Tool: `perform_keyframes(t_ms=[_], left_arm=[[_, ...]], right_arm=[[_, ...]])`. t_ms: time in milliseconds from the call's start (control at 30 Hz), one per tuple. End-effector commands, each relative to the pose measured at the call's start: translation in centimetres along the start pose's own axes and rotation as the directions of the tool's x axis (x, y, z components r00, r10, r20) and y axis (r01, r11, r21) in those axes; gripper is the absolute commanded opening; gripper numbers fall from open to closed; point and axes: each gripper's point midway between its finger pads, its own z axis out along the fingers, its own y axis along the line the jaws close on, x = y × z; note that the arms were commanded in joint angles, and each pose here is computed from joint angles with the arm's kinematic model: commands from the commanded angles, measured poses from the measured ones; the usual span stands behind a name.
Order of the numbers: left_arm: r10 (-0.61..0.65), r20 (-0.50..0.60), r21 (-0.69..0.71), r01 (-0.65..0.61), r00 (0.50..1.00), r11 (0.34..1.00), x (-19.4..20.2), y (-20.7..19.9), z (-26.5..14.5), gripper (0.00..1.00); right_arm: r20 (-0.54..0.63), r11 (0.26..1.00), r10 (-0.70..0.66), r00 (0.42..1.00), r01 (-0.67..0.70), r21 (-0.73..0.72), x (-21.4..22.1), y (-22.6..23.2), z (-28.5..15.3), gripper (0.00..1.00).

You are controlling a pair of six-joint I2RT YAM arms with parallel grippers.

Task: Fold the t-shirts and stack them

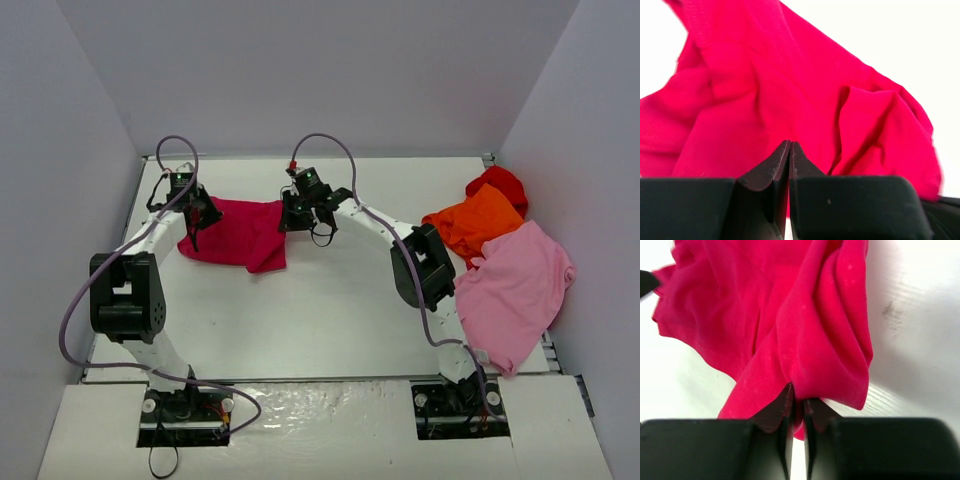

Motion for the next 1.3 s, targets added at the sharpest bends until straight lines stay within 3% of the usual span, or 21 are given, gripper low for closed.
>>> perform_keyframes(t_ms=[0, 200, 667, 767, 833, 867, 1033, 1267], left_arm=[[0.036, 0.034, 0.116, -0.039, 0.999, 0.992, -1.7, -3.9, 1.3, 0.0], [0.056, -0.015, 0.115, -0.053, 0.998, 0.992, 0.8, -3.8, 3.5, 0.0], [0.067, -0.124, 0.099, -0.055, 0.99, 0.994, 7.1, -1.4, 6.3, 0.0], [0.075, -0.141, 0.094, -0.062, 0.987, 0.994, 8.1, -1.0, 6.5, 0.0], [0.082, -0.157, 0.093, -0.068, 0.984, 0.993, 8.8, -0.6, 6.6, 0.0], [0.083, -0.169, 0.089, -0.068, 0.982, 0.994, 9.4, -0.3, 6.7, 0.0], [0.069, -0.195, 0.101, -0.05, 0.978, 0.994, 11.4, -0.2, 6.8, 0.0], [0.123, -0.242, 0.149, -0.089, 0.962, 0.985, 15.7, -4.1, 5.5, 0.0]], right_arm=[[0.16, 0.993, -0.06, 0.985, 0.075, -0.087, -5.9, 3.6, -4.6, 0.15], [0.165, 0.994, -0.051, 0.985, 0.067, -0.09, -6.2, 3.5, -4.8, 0.43], [0.139, 0.995, -0.005, 0.99, 0.019, -0.096, -4.6, 3.5, -6.7, 0.47], [0.204, 0.997, -0.007, 0.979, 0.022, -0.07, -4.6, 4.6, -10.0, 0.62], [0.187, 1.0, 0.005, 0.982, -0.001, -0.021, -2.1, 3.6, -10.5, 0.83], [0.176, 1.0, 0.017, 0.984, -0.014, -0.017, -0.6, 3.6, -10.9, 0.88], [0.188, 0.998, 0.056, 0.981, -0.047, -0.052, 3.3, 4.1, -12.7, 0.9], [0.132, 0.996, 0.08, 0.988, -0.076, -0.04, 7.7, 4.0, -11.9, 0.88]])
